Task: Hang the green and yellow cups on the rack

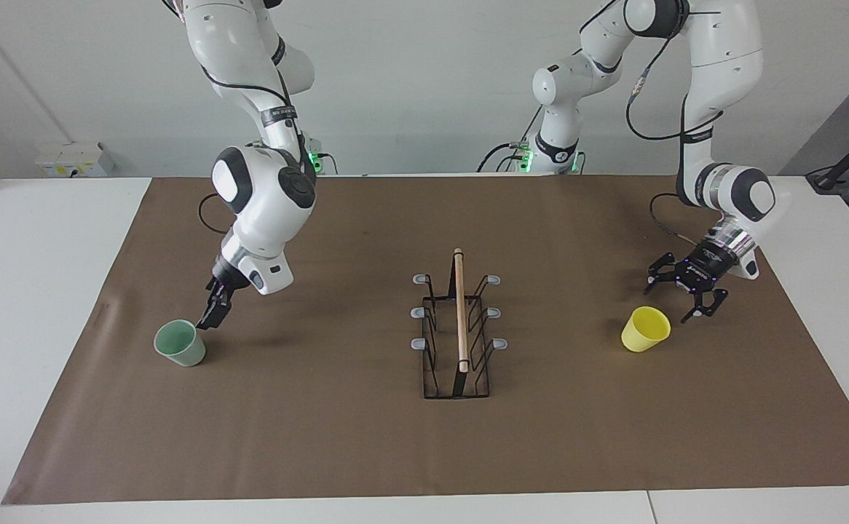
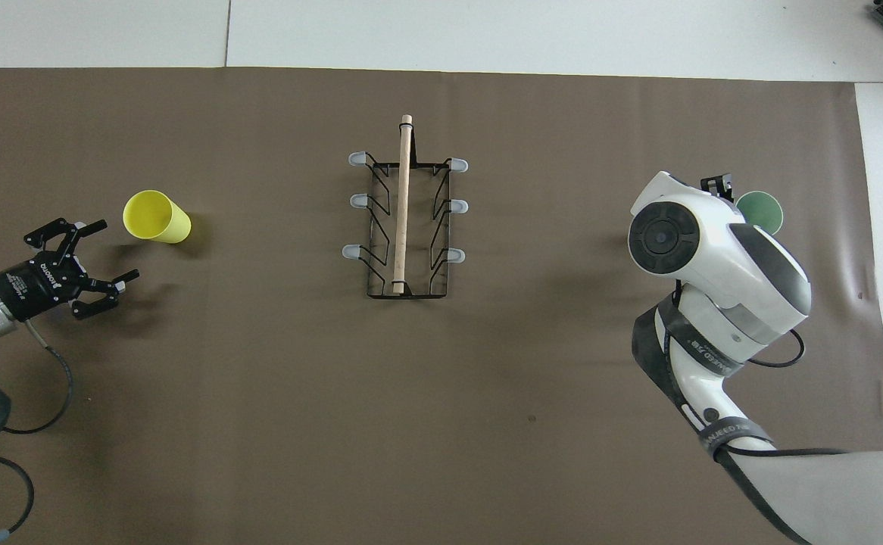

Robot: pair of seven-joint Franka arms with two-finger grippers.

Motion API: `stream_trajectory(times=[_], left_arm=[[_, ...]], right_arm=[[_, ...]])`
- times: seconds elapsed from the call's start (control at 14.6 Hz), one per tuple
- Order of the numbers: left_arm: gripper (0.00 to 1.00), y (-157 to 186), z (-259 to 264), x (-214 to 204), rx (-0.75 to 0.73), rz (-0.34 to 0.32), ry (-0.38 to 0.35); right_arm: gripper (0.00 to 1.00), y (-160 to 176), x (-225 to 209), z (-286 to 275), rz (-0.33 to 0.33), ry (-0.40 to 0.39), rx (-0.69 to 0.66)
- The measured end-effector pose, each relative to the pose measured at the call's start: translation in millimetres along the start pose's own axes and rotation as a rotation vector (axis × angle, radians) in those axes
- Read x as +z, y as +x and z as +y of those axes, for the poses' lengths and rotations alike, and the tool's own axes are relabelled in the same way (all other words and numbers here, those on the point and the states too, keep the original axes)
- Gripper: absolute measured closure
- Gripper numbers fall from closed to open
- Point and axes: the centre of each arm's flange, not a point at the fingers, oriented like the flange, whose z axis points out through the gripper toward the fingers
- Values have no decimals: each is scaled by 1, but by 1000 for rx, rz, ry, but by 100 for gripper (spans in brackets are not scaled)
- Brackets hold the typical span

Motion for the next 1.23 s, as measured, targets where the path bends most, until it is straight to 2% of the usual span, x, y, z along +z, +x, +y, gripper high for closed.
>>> stream_trajectory(times=[0.34, 0.62, 1.23], left_arm=[[0, 4, -6, 18, -19, -60, -51], [0, 11, -10, 27, -20, -67, -64], [0, 13, -13, 46, -71, -94, -133]], right_arm=[[0, 46, 43, -5, -36, -17, -87], [0, 61, 61, -10, -47, -58, -159], [0, 37, 99, -20, -124, -117, -251]])
